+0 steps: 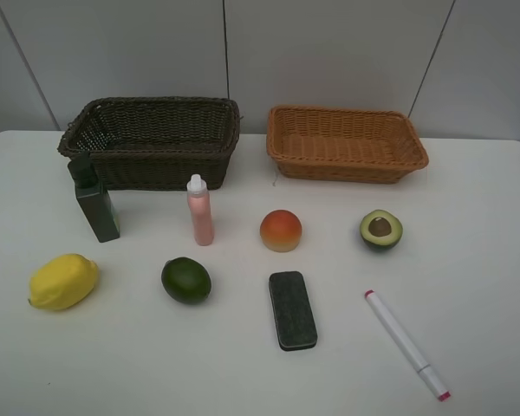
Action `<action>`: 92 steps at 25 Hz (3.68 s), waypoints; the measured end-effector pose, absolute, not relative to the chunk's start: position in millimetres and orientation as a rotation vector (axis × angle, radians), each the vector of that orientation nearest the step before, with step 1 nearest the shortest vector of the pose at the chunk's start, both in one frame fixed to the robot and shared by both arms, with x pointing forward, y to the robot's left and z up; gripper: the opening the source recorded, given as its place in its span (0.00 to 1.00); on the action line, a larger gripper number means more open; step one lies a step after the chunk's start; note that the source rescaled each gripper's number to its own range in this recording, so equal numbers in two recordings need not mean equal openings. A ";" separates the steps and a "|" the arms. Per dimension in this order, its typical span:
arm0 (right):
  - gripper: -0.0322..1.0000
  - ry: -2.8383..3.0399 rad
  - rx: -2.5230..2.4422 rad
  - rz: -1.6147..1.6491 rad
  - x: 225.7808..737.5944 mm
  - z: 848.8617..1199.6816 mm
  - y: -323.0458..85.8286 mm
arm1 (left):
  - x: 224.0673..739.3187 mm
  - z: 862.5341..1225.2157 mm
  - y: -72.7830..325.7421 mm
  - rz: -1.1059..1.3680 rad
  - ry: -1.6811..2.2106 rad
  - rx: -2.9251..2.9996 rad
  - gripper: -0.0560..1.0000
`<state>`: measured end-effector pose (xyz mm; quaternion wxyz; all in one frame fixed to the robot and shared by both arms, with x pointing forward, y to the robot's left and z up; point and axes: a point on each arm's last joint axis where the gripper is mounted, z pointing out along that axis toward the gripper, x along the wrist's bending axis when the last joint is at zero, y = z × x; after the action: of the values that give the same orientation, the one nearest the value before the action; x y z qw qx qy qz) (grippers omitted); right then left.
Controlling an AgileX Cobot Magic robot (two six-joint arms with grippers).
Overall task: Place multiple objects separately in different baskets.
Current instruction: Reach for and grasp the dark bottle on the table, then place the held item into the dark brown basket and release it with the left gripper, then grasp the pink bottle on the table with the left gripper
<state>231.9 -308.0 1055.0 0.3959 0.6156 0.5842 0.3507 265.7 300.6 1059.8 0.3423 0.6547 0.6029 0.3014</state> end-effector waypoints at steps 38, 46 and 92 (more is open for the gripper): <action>0.99 1.481 1.560 0.889 231.9 1055.0 -308.0 | 600.0 949.7 246.2 0.189 2.208 1.849 0.91; 0.99 1.481 1.560 0.889 231.9 1055.0 -308.0 | 600.4 949.9 246.3 0.194 2.205 1.847 0.19; 0.99 1.481 1.560 0.889 231.9 1055.0 -308.0 | 689.6 1090.9 245.4 0.301 2.012 1.810 0.99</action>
<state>231.9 -308.0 1055.0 0.3959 0.6156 0.5842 0.3507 689.6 245.4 1090.9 0.2079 0.6501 0.7228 0.1082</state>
